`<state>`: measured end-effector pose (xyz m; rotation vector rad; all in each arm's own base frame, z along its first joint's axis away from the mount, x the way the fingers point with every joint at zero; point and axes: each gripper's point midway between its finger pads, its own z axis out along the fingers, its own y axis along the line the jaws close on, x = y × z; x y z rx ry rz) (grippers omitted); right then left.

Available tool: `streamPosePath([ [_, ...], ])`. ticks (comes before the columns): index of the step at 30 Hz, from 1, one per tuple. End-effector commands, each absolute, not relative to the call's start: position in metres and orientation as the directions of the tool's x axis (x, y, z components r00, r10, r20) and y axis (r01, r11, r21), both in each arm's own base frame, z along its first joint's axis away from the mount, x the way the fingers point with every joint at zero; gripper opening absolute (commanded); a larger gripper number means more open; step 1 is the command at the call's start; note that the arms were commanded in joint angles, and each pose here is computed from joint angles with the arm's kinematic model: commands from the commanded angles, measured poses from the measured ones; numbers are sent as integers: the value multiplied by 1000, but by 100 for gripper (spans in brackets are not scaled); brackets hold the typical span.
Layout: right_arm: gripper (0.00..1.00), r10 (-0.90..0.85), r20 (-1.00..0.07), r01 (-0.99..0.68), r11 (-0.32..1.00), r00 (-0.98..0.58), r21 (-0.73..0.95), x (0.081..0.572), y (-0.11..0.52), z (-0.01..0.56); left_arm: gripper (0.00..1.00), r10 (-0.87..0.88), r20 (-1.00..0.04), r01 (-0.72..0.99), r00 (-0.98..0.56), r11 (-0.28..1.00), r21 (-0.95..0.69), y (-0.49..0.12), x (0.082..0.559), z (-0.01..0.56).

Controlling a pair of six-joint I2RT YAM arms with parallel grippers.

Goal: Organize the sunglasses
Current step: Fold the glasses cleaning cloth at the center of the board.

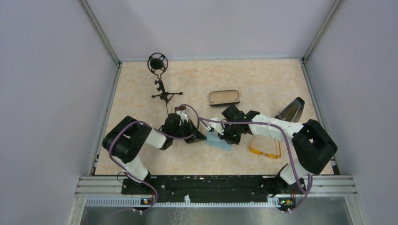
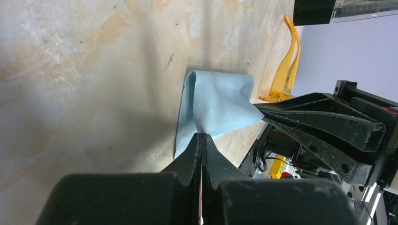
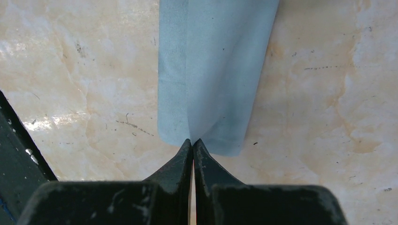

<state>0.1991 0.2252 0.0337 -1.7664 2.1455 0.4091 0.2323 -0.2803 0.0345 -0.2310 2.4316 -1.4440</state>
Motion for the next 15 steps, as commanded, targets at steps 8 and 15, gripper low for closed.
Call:
streamPosePath([
  [8, 0, -886, -438, -987, 163, -152, 11, 195, 236, 40, 0, -265, -210, 58, -941, 484, -873, -283, 238, 36],
  [15, 2, -897, -418, -989, 148, -141, 17, 190, 237, 34, 0, -262, -229, 76, -937, 486, -871, -280, 239, 42],
])
